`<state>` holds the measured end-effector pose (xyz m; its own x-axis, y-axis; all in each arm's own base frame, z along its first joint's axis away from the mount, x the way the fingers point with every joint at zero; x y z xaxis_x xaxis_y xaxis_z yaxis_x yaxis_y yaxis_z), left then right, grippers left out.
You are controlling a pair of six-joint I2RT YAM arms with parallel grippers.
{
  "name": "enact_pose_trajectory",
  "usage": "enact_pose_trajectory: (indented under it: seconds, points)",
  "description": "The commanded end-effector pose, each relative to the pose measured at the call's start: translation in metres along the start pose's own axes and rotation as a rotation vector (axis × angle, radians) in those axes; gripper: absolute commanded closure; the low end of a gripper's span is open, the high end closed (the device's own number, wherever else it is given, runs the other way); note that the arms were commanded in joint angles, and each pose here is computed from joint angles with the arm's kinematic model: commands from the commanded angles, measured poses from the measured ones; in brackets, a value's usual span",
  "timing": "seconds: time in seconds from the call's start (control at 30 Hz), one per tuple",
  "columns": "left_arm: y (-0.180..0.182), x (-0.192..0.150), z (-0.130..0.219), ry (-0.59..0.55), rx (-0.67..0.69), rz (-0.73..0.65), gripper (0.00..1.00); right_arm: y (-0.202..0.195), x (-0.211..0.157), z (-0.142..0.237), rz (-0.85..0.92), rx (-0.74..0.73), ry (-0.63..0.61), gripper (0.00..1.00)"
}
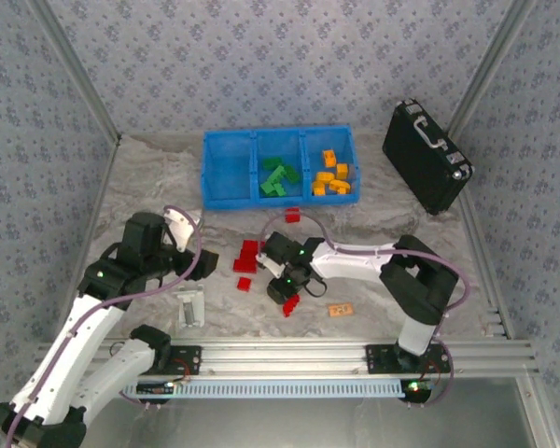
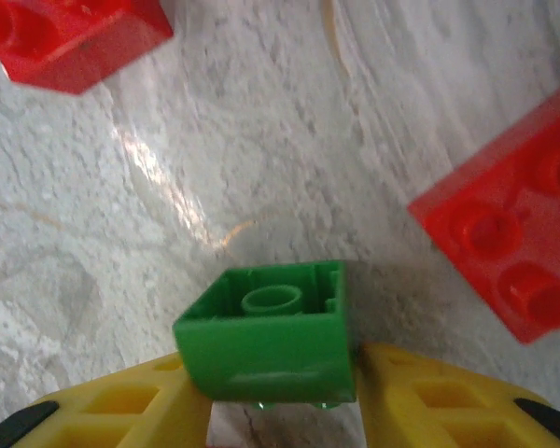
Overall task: Sort the legos into containers by color
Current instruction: Pick up the lego from the bottom-center of the table.
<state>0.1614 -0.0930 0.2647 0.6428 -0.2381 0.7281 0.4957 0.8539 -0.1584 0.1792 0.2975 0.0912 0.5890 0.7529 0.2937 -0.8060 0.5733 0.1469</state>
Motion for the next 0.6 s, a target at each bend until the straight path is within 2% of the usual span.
enact_pose_trajectory:
  seconds: [0.0,0.3,0.57]
  points:
    - [-0.004,0.002,0.001,-0.014,-0.044,0.011,0.18,0.003,0.01,-0.001,0.024,-0.006,-0.01,0.57]
    - [-0.006,-0.007,-0.009,-0.033,-0.088,0.029,0.18,-0.017,0.037,0.024,-0.01,-0.034,-0.072,0.63]
    - [-0.006,-0.015,-0.02,-0.049,-0.109,0.033,0.16,-0.053,0.091,0.078,-0.04,-0.135,-0.235,0.63]
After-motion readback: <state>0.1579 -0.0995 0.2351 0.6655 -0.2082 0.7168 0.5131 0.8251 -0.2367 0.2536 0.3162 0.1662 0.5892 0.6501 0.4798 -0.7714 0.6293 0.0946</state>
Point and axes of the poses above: each hand's point on the last joint's axis, 136 mm out from that joint toward the fingers, its own z axis back along the fingers, its own y axis along the line the jaws close on, x = y × z, the point moved 7 cm from there along z, back along the fingers, and after that the axes turned 3 degrees about z, right-handed, at the moved point
